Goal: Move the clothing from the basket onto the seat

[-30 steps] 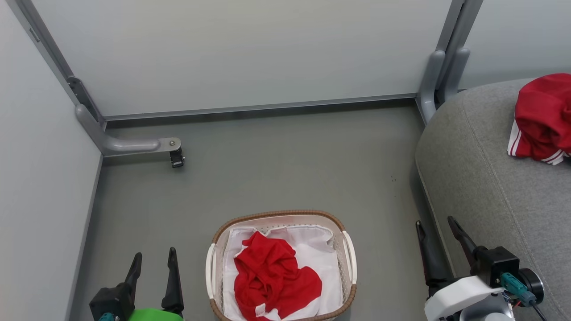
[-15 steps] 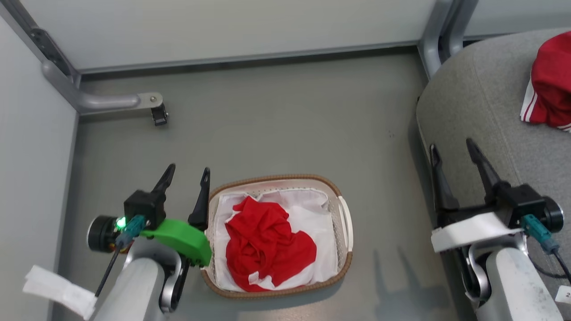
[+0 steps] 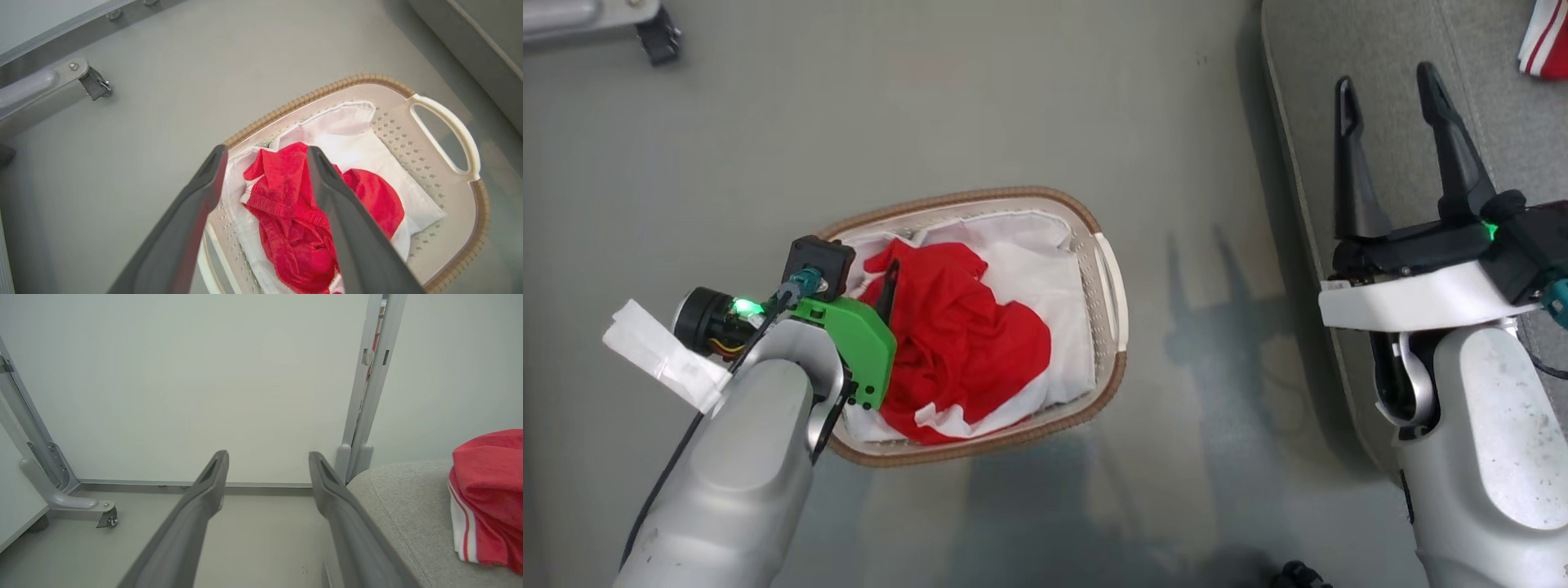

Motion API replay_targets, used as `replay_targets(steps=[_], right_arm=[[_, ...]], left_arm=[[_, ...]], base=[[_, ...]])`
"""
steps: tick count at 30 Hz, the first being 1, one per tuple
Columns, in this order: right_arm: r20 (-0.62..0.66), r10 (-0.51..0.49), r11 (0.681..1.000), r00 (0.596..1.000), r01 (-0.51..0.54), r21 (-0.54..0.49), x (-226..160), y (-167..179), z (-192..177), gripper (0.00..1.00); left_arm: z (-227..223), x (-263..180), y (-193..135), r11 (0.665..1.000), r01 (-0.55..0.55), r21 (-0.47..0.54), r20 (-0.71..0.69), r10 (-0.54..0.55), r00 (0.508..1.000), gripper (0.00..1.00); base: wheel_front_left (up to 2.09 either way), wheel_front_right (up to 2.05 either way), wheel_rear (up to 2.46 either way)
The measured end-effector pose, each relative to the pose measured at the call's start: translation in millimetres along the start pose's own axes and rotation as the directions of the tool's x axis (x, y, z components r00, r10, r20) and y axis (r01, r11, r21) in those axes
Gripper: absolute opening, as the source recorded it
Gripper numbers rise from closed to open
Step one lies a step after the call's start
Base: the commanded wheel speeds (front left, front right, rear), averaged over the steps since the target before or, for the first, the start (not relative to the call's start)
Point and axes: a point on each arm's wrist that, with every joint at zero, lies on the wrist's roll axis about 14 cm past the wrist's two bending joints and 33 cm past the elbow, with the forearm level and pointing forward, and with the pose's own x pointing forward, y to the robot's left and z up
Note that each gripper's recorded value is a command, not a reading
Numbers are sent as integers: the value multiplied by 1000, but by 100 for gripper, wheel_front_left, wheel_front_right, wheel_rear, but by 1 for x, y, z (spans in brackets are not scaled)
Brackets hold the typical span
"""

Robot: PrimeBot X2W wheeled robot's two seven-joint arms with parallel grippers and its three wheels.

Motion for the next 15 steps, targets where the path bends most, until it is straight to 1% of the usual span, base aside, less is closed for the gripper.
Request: replay_targets(steps=[3, 7, 12, 15], right_arm=[[-22, -20, 1000, 1000, 20, 3, 3, -10, -15, 100], [-49, -43, 999, 998, 43, 9, 5, -21, -33, 100], [-87, -69, 998, 994, 69, -2, 2, -35, -52, 100], [-115, -82, 997, 990, 81, -9, -2, -41, -62, 100]], left_arm=[[-34, 20, 0, 999, 30, 21, -107, -28, 994, 100], [-69, 44, -4, 997, 73, 34, -208, -64, 976, 100], [-100, 68, -21, 989, 141, 38, -288, -125, 949, 100], [-113, 81, -23, 988, 144, 52, -321, -120, 939, 100]], base=[[0, 0, 0], [0, 0, 0], [0, 0, 0], [0, 0, 0]])
